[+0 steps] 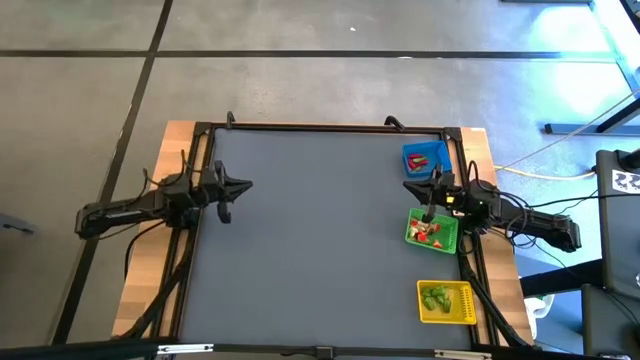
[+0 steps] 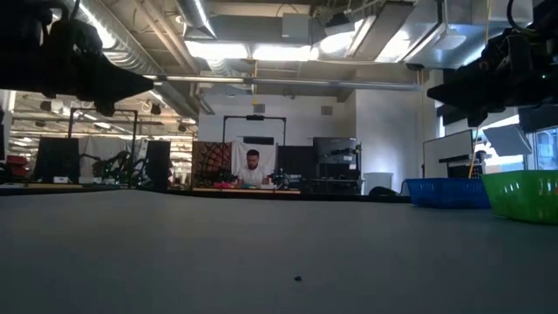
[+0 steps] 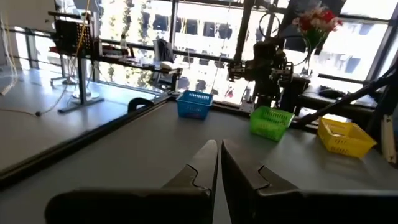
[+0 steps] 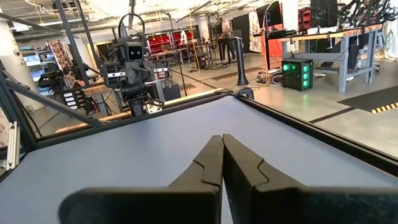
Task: Sort produce into baskets
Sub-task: Return to Home Position
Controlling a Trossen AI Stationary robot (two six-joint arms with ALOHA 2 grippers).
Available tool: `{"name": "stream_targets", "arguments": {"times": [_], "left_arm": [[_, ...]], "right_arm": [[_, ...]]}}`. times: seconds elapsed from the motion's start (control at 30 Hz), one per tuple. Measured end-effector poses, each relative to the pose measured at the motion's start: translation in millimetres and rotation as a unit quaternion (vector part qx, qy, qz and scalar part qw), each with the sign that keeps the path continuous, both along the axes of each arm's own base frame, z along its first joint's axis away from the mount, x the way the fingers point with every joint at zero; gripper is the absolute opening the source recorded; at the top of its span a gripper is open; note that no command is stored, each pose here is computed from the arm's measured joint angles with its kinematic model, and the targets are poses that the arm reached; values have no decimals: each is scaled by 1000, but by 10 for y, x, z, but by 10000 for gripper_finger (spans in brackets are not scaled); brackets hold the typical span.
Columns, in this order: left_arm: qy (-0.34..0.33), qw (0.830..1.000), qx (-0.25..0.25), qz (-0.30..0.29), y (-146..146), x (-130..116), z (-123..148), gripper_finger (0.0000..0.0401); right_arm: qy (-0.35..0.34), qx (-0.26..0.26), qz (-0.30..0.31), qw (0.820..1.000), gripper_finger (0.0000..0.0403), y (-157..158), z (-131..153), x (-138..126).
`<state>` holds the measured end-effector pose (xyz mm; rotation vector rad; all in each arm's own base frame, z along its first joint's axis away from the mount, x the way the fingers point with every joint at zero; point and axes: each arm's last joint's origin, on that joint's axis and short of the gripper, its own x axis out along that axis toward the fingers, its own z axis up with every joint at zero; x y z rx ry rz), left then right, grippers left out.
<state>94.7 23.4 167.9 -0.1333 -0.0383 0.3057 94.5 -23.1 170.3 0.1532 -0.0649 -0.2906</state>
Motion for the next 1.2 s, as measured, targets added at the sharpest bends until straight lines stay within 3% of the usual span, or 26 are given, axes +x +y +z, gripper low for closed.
{"name": "stream_targets", "arguments": {"times": [1.2], "left_arm": [[-5, 1000, -16, -3, 0, 1, 0, 19]], "right_arm": [[-5, -1, 0, 1000, 10, 0, 9, 0]]}}
